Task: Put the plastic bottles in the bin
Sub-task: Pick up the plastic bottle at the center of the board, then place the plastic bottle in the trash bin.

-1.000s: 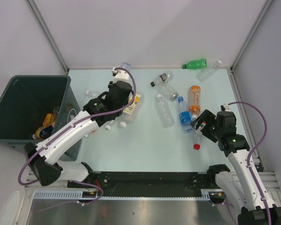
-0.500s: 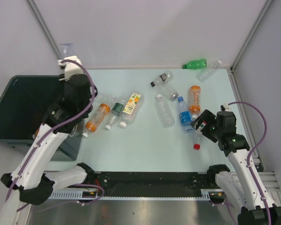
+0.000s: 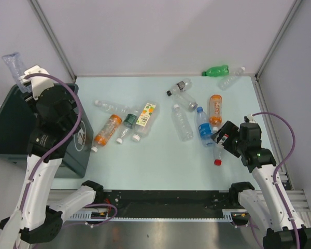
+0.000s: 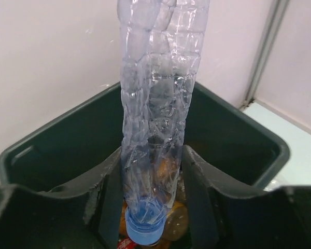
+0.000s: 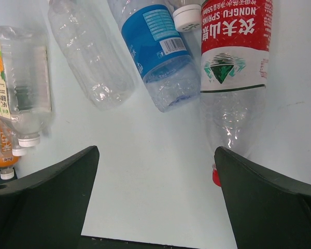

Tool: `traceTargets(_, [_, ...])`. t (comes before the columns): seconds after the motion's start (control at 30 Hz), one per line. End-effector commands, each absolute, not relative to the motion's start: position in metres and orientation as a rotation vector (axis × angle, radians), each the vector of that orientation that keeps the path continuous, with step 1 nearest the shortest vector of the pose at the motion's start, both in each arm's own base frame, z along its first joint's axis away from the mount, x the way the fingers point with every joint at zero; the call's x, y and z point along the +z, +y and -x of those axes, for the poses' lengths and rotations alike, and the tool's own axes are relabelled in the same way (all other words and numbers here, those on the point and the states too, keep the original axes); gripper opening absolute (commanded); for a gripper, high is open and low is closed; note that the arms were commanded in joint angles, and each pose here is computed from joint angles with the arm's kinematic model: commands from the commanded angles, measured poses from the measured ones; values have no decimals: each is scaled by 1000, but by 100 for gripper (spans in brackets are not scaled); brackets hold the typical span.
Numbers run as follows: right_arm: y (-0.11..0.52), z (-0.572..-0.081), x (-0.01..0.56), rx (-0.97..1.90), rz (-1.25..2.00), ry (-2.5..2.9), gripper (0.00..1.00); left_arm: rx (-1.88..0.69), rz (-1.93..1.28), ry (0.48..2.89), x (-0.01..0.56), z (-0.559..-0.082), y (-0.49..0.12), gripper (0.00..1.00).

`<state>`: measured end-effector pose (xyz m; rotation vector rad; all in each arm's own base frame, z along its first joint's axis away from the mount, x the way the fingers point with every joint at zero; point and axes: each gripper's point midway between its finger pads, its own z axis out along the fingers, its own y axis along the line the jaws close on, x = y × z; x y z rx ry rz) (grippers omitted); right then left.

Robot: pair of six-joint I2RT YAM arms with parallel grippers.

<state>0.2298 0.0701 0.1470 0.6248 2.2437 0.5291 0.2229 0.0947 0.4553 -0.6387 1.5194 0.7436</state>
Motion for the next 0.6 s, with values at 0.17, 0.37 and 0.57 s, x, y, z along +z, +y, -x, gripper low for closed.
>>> traceTargets(0.17, [70,-236,154,537,-600,2219,100,824,726,1455,464,-198,112,84])
traceTargets(0.37, [70,-235,153,531,-604,2225,100,695,630,1516,461,-210,98,91])
traceTargets(0.57, [70,-235,152,532,-607,2226,99,438,335,1692,440,-256,44,94])
